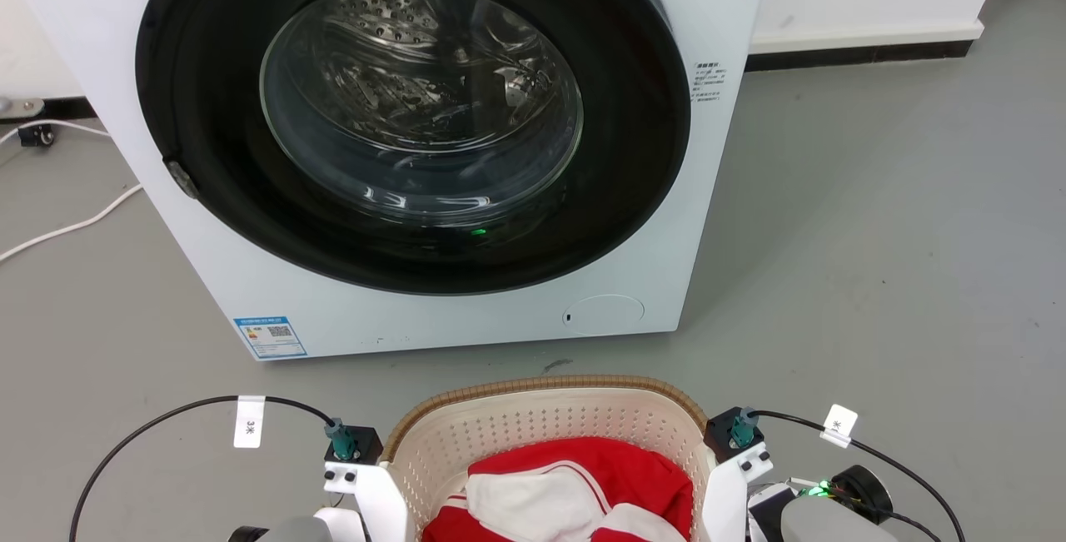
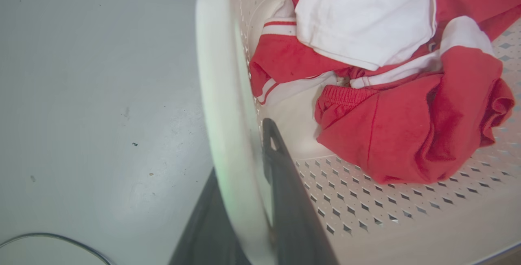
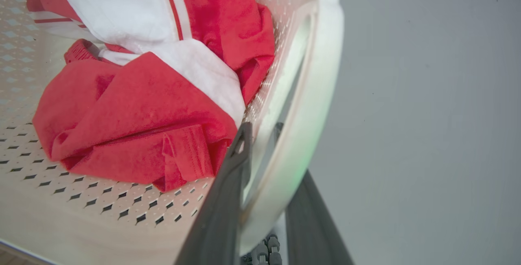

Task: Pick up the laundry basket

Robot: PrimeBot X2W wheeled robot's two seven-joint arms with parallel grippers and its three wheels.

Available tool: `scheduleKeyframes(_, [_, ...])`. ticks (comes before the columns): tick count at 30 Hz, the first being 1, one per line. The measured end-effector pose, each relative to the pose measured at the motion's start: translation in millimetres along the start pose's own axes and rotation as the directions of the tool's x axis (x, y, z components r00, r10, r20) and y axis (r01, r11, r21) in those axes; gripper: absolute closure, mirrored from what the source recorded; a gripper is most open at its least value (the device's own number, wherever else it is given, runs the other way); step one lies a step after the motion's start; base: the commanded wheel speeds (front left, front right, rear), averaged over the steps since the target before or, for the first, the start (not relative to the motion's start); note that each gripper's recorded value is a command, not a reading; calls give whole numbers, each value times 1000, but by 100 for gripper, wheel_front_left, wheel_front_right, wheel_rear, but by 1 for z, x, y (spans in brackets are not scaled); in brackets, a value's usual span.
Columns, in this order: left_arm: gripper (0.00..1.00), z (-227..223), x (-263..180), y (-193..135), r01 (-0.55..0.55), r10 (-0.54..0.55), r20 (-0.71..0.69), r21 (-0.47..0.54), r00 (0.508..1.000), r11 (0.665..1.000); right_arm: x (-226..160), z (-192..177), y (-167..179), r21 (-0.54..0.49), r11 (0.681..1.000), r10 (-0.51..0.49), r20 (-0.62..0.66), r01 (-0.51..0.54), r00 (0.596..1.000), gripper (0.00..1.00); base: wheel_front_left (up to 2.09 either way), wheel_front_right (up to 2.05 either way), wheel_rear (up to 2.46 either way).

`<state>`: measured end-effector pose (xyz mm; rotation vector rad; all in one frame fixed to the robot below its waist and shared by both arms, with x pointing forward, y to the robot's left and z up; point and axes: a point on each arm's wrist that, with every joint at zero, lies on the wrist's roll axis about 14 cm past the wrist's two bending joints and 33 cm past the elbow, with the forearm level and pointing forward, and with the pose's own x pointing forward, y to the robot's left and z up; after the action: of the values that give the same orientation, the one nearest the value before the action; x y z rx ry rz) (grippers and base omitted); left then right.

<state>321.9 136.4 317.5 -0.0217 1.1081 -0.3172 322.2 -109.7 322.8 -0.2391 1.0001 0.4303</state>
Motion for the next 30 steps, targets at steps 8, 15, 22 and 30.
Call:
scheduleKeyframes(8, [100,-2,-4,-5,9,-9,2,-5,1000,1000,-6,-5,-3,4,1000,-8,-2,8,1000,100,0,0,0])
scheduleKeyframes(15, [100,-5,-5,-6,12,-12,-5,-10,1000,1000,-7,-8,-2,4,1000,-3,-10,3,1000,100,0,0,0])
scheduleKeyframes(22, [100,-7,-5,-6,14,-14,-9,-13,1000,1000,-7,-10,-1,5,1000,1,-17,-1,1000,100,0,0,0])
scheduleKeyframes(30, [100,-9,-5,-6,14,-15,-13,-16,1000,1000,-7,-12,0,8,1000,7,-24,-6,1000,100,0,0,0])
